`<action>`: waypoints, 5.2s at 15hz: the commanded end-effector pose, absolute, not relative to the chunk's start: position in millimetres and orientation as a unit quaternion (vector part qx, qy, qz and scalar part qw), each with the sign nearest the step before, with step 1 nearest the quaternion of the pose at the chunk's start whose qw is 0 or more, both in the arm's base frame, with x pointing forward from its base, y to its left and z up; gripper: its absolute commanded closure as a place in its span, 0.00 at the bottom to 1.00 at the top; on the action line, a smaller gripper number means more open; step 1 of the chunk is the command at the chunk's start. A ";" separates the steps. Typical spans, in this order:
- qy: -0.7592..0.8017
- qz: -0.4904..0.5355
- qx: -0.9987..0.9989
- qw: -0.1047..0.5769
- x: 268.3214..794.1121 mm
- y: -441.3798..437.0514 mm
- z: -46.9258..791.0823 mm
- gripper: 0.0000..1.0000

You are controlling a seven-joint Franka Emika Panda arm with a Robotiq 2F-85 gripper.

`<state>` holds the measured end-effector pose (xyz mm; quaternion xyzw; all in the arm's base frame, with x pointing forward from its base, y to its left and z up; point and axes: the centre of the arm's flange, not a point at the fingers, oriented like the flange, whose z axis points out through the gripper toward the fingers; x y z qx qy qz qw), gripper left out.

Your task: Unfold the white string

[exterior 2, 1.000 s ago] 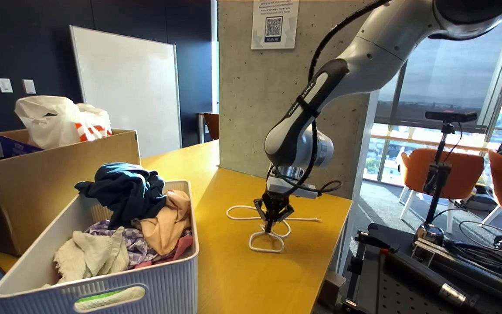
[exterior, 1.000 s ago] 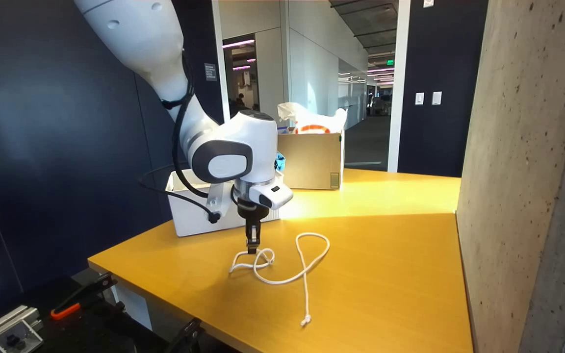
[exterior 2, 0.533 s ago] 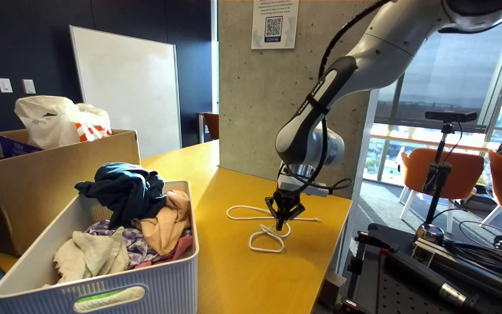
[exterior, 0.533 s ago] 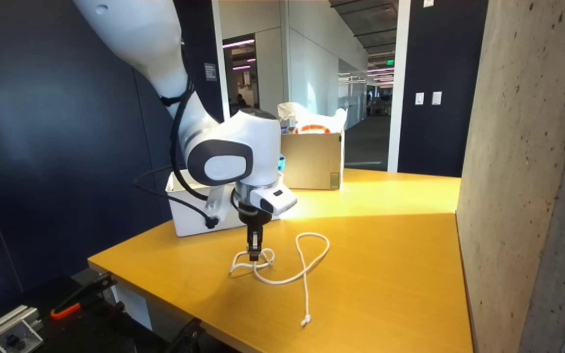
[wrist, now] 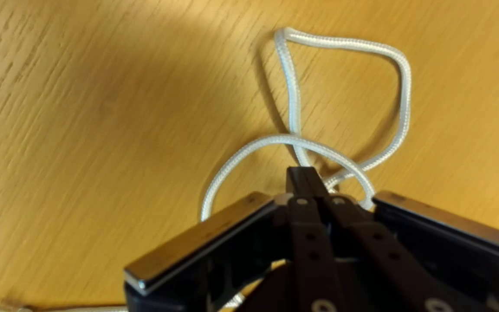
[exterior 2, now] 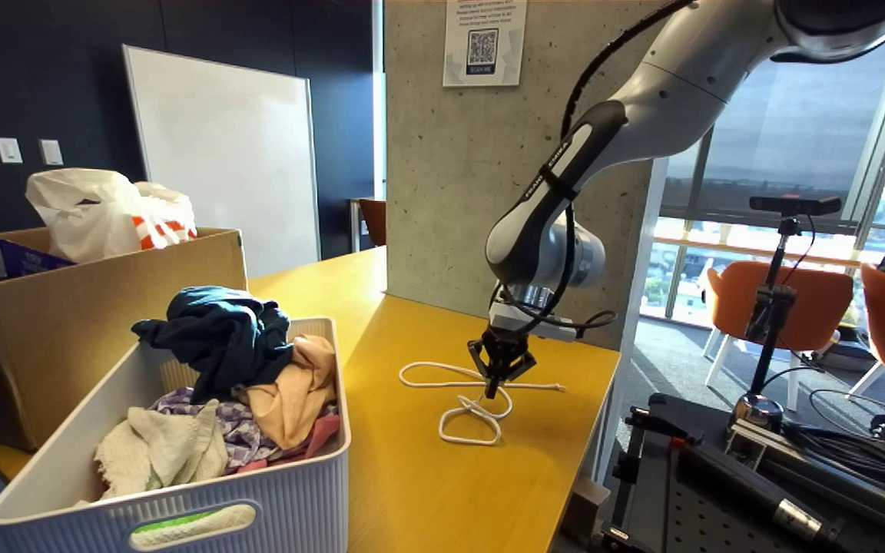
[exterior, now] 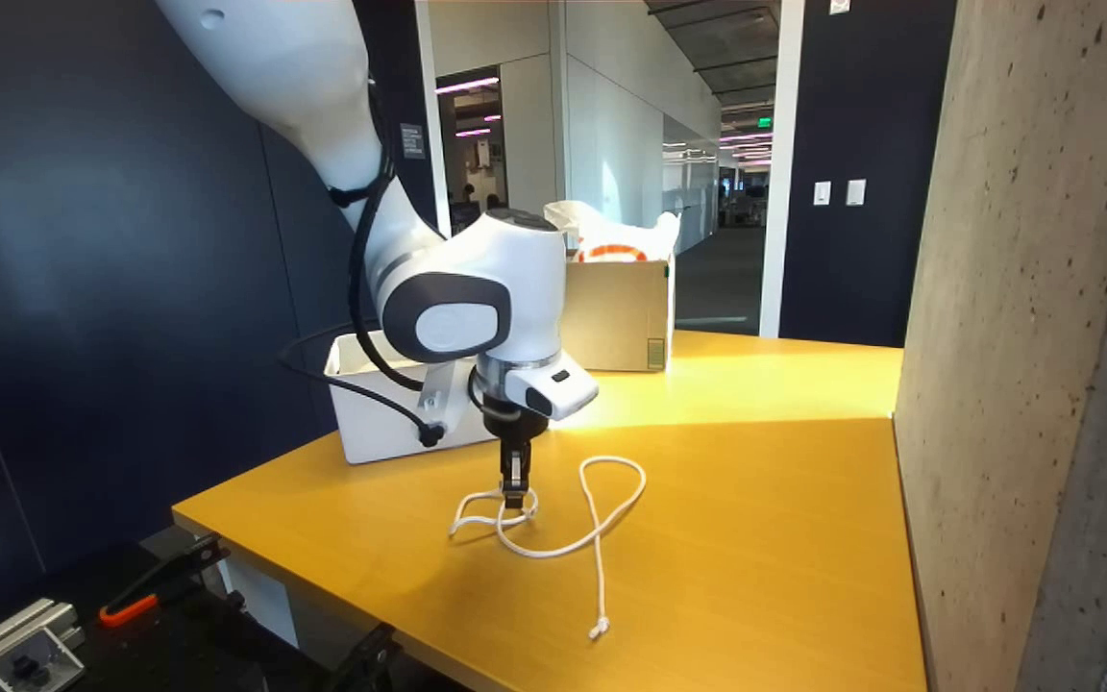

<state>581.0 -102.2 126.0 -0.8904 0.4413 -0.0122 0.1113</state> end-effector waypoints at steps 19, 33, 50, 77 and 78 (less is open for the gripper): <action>0.415 -0.014 -0.902 0.120 619.3 -68.6 103.9 1.00; 0.401 -0.019 -0.907 0.126 612.4 -49.4 109.9 1.00; 0.393 0.005 -0.910 0.135 624.1 -54.8 86.3 1.00; 0.402 -0.028 -0.904 0.146 566.8 -76.3 154.8 0.00; 0.403 -0.029 -0.903 0.145 564.3 -78.0 160.8 0.00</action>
